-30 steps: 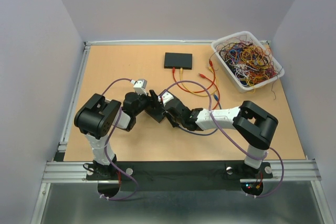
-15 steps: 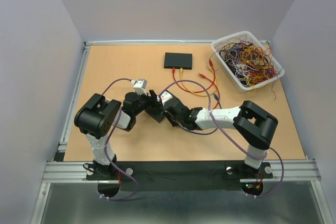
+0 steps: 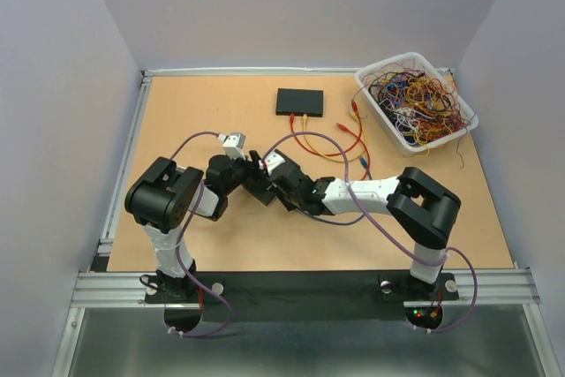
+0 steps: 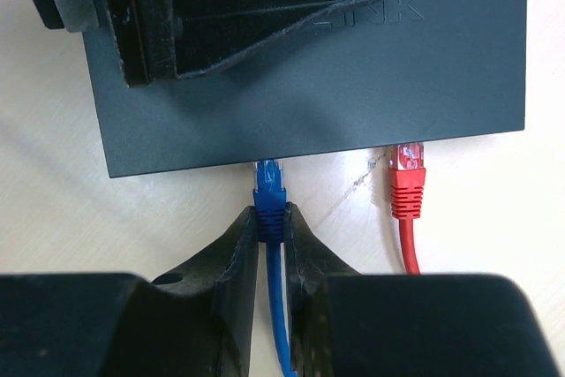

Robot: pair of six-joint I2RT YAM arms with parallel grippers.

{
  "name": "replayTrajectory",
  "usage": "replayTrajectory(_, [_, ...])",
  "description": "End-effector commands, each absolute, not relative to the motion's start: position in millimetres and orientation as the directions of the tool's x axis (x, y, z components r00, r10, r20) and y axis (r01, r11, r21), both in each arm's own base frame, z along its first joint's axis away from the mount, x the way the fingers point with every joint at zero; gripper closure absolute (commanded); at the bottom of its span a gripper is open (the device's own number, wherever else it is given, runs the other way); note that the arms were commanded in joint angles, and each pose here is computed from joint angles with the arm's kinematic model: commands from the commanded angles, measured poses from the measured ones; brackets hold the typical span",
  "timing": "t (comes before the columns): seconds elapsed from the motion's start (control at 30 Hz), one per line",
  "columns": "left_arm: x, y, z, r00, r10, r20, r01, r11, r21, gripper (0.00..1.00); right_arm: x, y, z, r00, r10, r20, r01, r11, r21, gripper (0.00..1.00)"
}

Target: Insert the plug into the switch port

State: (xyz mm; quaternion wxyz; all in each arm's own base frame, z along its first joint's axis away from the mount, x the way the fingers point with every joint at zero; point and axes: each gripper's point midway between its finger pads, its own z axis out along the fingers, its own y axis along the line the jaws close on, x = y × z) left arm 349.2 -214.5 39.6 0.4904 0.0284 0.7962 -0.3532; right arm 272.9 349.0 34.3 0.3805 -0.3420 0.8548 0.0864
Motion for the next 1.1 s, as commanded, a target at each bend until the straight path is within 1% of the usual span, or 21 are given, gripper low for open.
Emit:
replayTrajectory(0.0, [316,-230,22,-0.632,-0.264,-0.729,0.406,0.689,-0.601,0.28,315,400,100,-0.346,-0.335,-0.876,-0.620,0.783,-0.055,0.99])
replayTrajectory(0.23, [309,-238,17,-0.655,-0.248,-0.714,0.421,0.666,-0.616,0.28,333,416,118,-0.315,-0.309,-0.897,-0.624,0.780,-0.049,1.00])
replayTrajectory(0.27, [308,-240,15,-0.661,-0.240,-0.711,0.424,0.662,-0.618,0.29,339,423,129,-0.294,-0.298,-0.908,-0.628,0.776,-0.051,1.00])
replayTrajectory(0.3, [308,-242,16,-0.662,-0.237,-0.711,0.427,0.660,-0.618,0.29,341,428,127,-0.291,-0.306,-0.907,-0.638,0.768,-0.054,1.00])
replayTrajectory(0.33, [307,-243,15,-0.665,-0.230,-0.710,0.430,0.660,-0.616,0.29,347,436,141,-0.264,-0.291,-0.920,-0.644,0.763,-0.056,1.00])
replayTrajectory(0.37, [306,-244,14,-0.666,-0.227,-0.711,0.432,0.659,-0.615,0.29,346,437,134,-0.266,-0.307,-0.914,-0.655,0.753,-0.062,1.00])
replayTrajectory(0.47, [305,-247,12,-0.671,-0.213,-0.711,0.435,0.664,-0.609,0.29,356,459,150,-0.233,-0.280,-0.931,-0.674,0.737,-0.053,1.00])
replayTrajectory(0.5, [305,-248,11,-0.671,-0.210,-0.711,0.436,0.664,-0.607,0.29,363,468,168,-0.212,-0.248,-0.945,-0.676,0.736,-0.041,1.00])
replayTrajectory(0.53, [304,-249,11,-0.674,-0.207,-0.709,0.436,0.663,-0.608,0.29,365,475,163,-0.213,-0.251,-0.944,-0.687,0.726,-0.038,1.00])
replayTrajectory(0.7, [302,-253,6,-0.689,-0.189,-0.700,0.434,0.666,-0.607,0.29,380,499,183,-0.157,-0.226,-0.961,-0.709,0.704,-0.049,1.00])
replayTrajectory(0.83, [302,-256,1,-0.699,-0.172,-0.694,0.432,0.672,-0.602,0.29,375,514,212,-0.124,-0.155,-0.980,-0.753,0.658,-0.008,1.00])
replayTrajectory(0.87, [301,-257,0,-0.702,-0.170,-0.691,0.432,0.669,-0.604,0.29,374,517,218,-0.104,-0.116,-0.988,-0.764,0.645,0.004,1.00])
replayTrajectory(0.93, [300,-258,0,-0.706,-0.164,-0.689,0.437,0.665,-0.606,0.29,364,523,251,-0.036,-0.016,-0.999,-0.803,0.596,0.019,1.00])
replayTrajectory(1.07, [301,-259,-4,-0.712,-0.159,-0.684,0.431,0.670,-0.605,0.29,360,526,260,-0.011,0.025,-1.000,-0.822,0.569,0.023,1.00])
